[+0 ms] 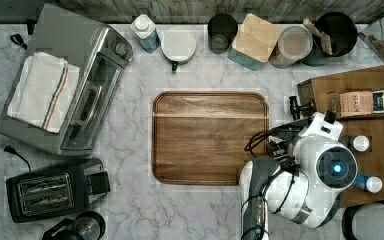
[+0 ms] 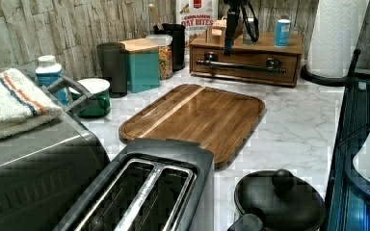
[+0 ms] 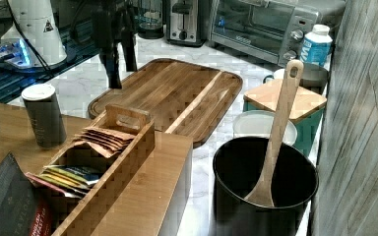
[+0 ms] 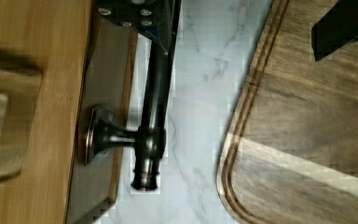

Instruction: Open the drawer.

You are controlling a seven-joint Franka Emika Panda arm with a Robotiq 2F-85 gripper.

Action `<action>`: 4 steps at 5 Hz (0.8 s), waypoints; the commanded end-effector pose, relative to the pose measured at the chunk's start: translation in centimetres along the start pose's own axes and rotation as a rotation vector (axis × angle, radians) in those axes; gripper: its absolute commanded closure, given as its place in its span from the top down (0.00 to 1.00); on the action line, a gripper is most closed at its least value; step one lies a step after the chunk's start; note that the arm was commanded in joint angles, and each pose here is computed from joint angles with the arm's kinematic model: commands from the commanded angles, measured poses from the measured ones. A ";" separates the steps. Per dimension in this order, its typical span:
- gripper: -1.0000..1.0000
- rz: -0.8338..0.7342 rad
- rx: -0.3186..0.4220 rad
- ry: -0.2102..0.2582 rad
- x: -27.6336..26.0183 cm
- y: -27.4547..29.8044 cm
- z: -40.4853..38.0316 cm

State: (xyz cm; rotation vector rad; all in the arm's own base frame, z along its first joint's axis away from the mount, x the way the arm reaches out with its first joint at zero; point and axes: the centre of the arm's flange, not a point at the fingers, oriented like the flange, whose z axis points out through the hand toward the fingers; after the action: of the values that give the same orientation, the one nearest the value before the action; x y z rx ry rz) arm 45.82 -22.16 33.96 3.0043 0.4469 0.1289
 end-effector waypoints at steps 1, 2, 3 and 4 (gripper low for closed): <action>1.00 0.132 -0.076 0.051 -2.9 4.5 -0.6; 1.00 0.118 -0.059 0.015 -2.7 5.0 0.2; 1.00 0.147 -0.054 0.019 -2.9 4.9 1.7; 1.00 0.177 -0.062 0.000 -3.5 5.0 2.8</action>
State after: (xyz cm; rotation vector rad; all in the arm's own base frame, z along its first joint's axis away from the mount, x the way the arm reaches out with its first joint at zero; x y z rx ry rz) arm 44.18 -25.80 30.11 2.9972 0.3374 0.0830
